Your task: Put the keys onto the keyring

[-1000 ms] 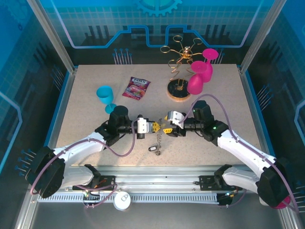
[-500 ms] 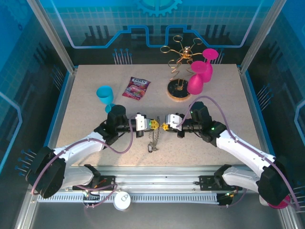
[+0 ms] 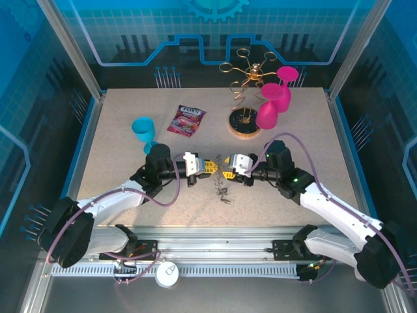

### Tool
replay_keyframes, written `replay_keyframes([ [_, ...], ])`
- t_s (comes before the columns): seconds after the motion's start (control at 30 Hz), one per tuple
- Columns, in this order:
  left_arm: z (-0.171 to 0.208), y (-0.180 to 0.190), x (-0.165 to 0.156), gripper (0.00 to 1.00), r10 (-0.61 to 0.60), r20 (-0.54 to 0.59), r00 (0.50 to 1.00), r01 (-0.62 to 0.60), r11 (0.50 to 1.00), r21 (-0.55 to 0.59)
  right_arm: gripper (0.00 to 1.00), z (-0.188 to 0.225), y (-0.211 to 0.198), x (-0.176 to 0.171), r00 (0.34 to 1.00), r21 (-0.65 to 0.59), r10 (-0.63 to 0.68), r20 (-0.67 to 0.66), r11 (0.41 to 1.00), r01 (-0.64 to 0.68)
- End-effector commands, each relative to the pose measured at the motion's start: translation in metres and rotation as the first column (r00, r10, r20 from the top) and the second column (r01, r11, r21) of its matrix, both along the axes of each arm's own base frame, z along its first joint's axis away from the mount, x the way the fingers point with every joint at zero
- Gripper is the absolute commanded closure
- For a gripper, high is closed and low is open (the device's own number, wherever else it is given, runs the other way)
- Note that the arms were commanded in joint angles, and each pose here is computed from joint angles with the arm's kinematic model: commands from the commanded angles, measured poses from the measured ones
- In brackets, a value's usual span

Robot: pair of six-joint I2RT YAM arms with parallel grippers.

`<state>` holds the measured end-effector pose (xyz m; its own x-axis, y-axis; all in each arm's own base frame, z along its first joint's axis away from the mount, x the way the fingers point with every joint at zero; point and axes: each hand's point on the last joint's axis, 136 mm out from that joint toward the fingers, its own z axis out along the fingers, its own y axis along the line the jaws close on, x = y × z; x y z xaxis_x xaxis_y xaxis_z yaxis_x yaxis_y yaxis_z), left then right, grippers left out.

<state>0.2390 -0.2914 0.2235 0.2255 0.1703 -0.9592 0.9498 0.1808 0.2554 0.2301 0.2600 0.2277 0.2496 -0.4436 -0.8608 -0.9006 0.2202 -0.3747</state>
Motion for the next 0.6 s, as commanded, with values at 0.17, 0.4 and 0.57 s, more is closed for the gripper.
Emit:
replay_keyframes([
  [0.17,0.014,-0.003,-0.008,1.0,-0.054,0.077,0.996,0.055,0.998,-0.02,0.64,0.027,0.018,-0.015,0.989,0.099,0.144,-0.023,0.985,-0.141],
  [0.4,0.013,-0.003,-0.012,1.0,-0.075,0.081,0.994,0.076,0.997,-0.018,0.72,0.022,0.025,-0.004,0.99,0.101,0.135,-0.032,0.986,-0.132],
  [0.57,0.017,-0.005,-0.015,1.0,-0.099,0.081,0.992,0.102,0.994,-0.028,0.8,0.016,0.029,-0.006,0.986,0.084,0.157,-0.052,0.985,-0.153],
])
